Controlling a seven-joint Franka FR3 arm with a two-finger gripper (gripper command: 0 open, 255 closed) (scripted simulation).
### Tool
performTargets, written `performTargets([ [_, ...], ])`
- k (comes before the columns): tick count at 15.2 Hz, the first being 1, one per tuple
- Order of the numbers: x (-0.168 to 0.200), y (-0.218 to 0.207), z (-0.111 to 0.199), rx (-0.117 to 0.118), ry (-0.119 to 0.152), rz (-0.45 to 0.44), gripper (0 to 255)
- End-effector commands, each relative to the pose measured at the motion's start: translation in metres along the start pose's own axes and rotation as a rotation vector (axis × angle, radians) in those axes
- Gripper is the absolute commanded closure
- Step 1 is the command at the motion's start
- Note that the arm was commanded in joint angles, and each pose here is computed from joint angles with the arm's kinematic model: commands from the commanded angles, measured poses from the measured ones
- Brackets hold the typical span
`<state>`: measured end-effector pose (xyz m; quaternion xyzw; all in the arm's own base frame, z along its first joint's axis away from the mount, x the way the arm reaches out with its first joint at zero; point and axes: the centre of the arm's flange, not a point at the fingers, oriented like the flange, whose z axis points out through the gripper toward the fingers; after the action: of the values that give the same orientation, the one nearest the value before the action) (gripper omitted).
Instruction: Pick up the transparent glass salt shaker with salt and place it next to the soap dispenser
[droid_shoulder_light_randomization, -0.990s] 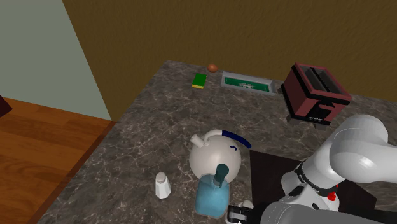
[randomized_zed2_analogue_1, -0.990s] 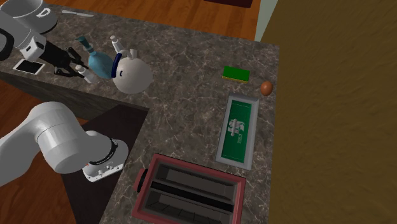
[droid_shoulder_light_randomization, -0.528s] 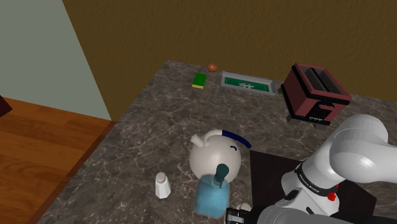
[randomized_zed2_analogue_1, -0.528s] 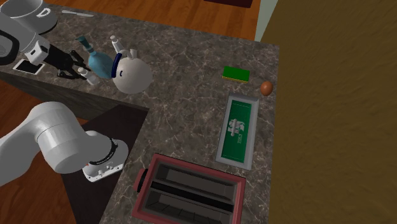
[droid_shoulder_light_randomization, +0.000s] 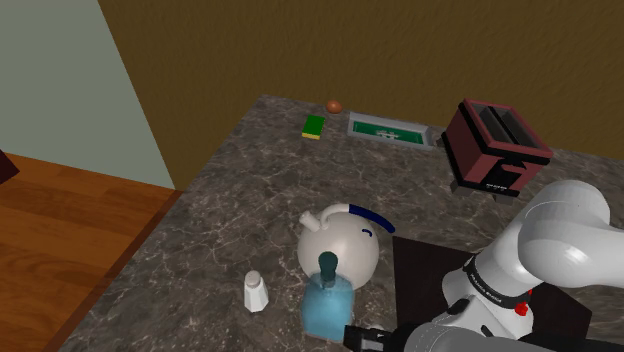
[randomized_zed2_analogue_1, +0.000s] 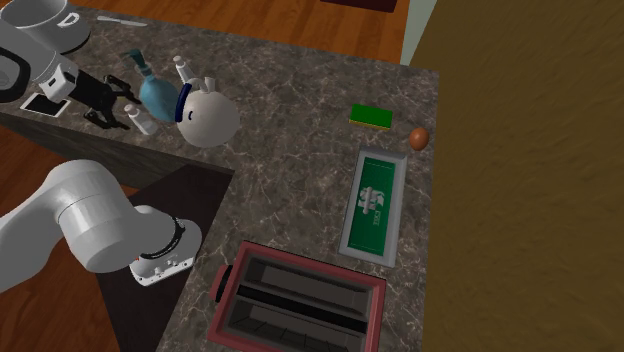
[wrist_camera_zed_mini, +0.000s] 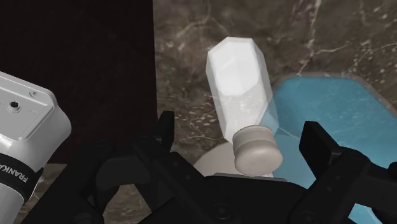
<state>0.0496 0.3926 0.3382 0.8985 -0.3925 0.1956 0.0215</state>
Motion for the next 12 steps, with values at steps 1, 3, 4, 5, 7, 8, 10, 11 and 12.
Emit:
performTargets([
  [1, 0.0, 0.0, 0.0, 0.0, 0.0, 0.0, 0],
  [3, 0.0, 0.0, -0.026, 0.0, 0.0, 0.0, 0],
  [4, 0.0, 0.0, -0.04, 0.0, 0.0, 0.0, 0],
  [5, 0.0, 0.0, -0.05, 0.0, 0.0, 0.0, 0],
  [7, 0.0, 0.0, -0.05, 0.0, 0.0, 0.0, 0],
  [8, 0.0, 0.0, -0.05, 0.0, 0.0, 0.0, 0],
  [10, 0.0, 0.0, -0.05, 0.0, 0.0, 0.0, 0],
  [11, 0.0, 0.0, -0.05, 0.0, 0.0, 0.0, 0],
  [12, 0.0, 0.0, -0.05, 0.0, 0.0, 0.0, 0],
])
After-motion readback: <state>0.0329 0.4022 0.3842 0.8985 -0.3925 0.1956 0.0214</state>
